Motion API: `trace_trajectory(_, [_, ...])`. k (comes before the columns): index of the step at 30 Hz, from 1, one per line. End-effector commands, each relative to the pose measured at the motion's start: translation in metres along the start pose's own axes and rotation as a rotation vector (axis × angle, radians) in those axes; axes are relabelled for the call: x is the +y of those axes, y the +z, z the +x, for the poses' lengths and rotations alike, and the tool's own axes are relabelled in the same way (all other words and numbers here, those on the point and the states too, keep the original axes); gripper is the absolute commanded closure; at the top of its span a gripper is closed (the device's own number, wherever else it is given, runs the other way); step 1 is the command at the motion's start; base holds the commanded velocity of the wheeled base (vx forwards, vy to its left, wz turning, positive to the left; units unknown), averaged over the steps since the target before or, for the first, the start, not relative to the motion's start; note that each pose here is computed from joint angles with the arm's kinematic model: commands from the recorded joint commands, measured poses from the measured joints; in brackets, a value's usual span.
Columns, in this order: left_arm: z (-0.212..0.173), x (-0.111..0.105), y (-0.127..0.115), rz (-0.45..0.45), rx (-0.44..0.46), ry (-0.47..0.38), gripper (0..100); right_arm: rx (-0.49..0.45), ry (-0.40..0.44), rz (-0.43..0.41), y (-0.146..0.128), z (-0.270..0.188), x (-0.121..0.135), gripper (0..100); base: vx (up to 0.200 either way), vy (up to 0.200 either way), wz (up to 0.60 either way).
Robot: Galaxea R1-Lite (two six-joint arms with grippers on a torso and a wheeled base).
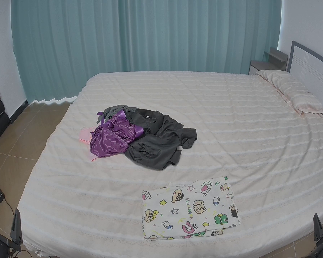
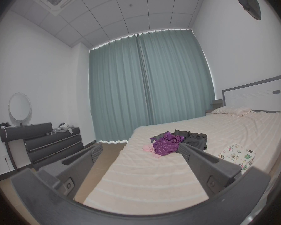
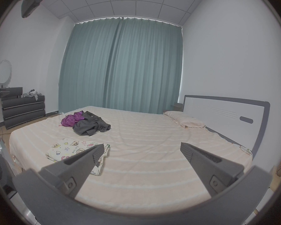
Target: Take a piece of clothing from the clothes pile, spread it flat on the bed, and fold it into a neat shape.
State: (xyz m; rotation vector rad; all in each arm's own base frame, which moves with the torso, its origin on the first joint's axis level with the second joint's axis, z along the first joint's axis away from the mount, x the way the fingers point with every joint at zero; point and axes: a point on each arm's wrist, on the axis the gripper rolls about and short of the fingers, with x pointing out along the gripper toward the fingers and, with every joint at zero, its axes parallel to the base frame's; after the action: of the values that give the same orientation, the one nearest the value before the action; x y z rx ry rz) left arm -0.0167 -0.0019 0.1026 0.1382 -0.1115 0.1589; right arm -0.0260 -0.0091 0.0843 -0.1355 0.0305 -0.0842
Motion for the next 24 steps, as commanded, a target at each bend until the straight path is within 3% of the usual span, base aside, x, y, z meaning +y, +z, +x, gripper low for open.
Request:
trace_trajectory(1, [0.0010, -0.0020, -0.0083, -0.026, 0.052, -0.044, 0, -0.002, -0.079, 0.006, 0.0003, -0.0018, 0.0006, 0, 0.000, 0.000, 0.00])
trace_trajectory(4, [0.0005, -0.0044, -0.0124, -0.030, 0.085, -0.132, 0, 0.008, -0.164, 0.002, 0.0004, -0.0022, -0.0014, 0, 0.000, 0.000, 0.00])
trace_trajectory(5, [0.0002, -0.0050, -0.0142, -0.028, 0.100, -0.149, 0, 0.006, -0.157, 0.001, 0.0006, -0.0021, -0.0014, 0, 0.000, 0.000, 0.00])
trace_trajectory(8, [-0.0005, -0.0063, -0.0178, -0.033, 0.132, -0.191, 0, -0.013, -0.022, 0.012, -0.0008, -0.0009, 0.0019, 0, 0.000, 0.000, 0.00])
trace_trajectory(9, [-0.0005, -0.0064, -0.0178, -0.035, 0.132, -0.194, 0, -0.014, -0.014, 0.014, -0.0008, -0.0009, 0.0021, 0, 0.000, 0.000, 0.00])
trace_trajectory(10, [-0.0009, -0.0075, -0.0176, -0.041, 0.123, -0.250, 0, -0.022, 0.070, 0.051, -0.0014, -0.0006, 0.0042, 0, 0.000, 0.000, 0.00])
trace_trajectory(11, [-0.0009, -0.0076, -0.0176, -0.041, 0.122, -0.256, 0, -0.022, 0.073, 0.054, -0.0014, -0.0006, 0.0043, 0, 0.000, 0.000, 0.00])
trace_trajectory(12, [-0.0013, -0.0089, -0.0175, -0.049, 0.117, -0.315, 0, -0.025, 0.126, 0.091, -0.0020, -0.0003, 0.0056, 0, 0.000, 0.000, 0.00])
trace_trajectory(16, [-0.0015, -0.0095, -0.0174, -0.052, 0.114, -0.341, 0, 0.000, 0.157, 0.111, -0.0071, 0.0009, 0.0072, 0, 0.000, 0.000, 0.00])
trace_trajectory(24, [-0.0018, -0.0103, -0.0172, -0.207, 0.138, -0.370, 0, -0.009, 0.175, 0.095, -0.0085, 0.0019, 0.0079, 0, 0.000, 0.000, 0.00])
